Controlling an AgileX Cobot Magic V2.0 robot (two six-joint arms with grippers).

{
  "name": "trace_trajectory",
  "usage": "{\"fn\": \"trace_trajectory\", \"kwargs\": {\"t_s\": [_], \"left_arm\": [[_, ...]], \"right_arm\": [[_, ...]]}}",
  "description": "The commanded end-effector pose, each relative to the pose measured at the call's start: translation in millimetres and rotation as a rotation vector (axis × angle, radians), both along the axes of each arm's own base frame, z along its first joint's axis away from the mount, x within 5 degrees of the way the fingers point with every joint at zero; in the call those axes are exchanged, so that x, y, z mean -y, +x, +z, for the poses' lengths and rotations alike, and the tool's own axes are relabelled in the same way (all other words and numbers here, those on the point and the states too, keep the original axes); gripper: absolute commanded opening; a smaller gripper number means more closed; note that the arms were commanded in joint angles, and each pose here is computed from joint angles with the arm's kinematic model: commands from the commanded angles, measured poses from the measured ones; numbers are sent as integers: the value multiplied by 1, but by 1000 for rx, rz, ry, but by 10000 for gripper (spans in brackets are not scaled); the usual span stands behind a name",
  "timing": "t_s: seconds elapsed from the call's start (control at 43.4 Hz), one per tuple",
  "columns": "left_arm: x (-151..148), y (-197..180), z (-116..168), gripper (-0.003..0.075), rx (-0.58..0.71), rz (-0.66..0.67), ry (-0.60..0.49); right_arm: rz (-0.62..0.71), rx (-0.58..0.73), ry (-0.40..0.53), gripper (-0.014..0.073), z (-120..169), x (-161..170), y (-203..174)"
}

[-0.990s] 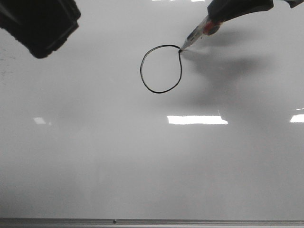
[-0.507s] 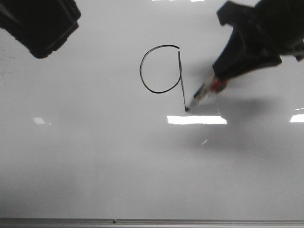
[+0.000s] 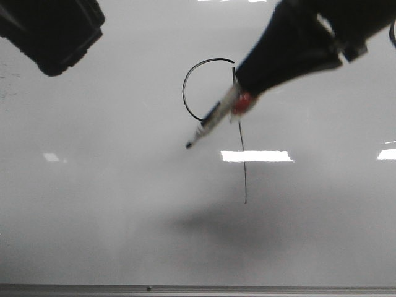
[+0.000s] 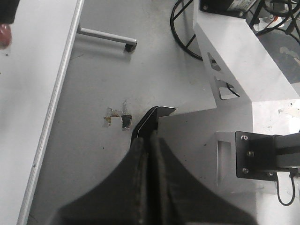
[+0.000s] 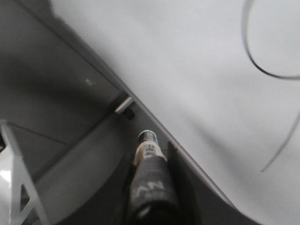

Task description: Write number 9 on whiteboard

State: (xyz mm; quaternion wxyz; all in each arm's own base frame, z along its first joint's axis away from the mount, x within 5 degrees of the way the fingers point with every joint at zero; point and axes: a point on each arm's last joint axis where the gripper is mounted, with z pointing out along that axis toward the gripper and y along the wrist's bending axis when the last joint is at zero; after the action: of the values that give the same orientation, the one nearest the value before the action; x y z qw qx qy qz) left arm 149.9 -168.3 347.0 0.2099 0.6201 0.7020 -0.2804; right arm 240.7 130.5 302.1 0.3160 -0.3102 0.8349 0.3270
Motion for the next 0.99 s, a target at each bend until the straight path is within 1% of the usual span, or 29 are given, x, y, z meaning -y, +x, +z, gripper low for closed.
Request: {"fn": "trace_trajectory", "kwargs": {"t_s": [0.0,0.069,0.115,0.184,0.253,0.299,0.461,0.645,0.737,0.875,0.967], "left_arm": [[3,-6,17,35,16,-1,-83],[3,-5,18,145,23,10,-93],[5,-4,19,245,26,22,-113],[6,-2,21,412,35,45,-141],[8,-1,23,510,35,59,-167],[8,-1,24,529,28,59,-177],[9,-2,25,479,19,59,-189],[9,-2,25,413,19,59,-190],[9,-2,25,381,19,59,-190],[9,-2,24,304,14,53,-186],[9,-3,24,234,12,52,-185]], "right_arm": [[171,92,66,-59,42,-3,-22],[291,69,77,-59,53,-5,-35],[353,45,82,-59,56,-6,-41],[404,19,87,-59,58,-6,-46],[418,10,87,-59,58,-6,-47],[417,8,100,-59,59,-7,-48],[439,19,173,-59,65,-17,-52],[491,32,180,-59,66,-33,-61],[494,36,204,-59,67,-39,-64],[482,49,231,-59,70,-43,-64],[473,53,232,-59,70,-43,-63]]}}
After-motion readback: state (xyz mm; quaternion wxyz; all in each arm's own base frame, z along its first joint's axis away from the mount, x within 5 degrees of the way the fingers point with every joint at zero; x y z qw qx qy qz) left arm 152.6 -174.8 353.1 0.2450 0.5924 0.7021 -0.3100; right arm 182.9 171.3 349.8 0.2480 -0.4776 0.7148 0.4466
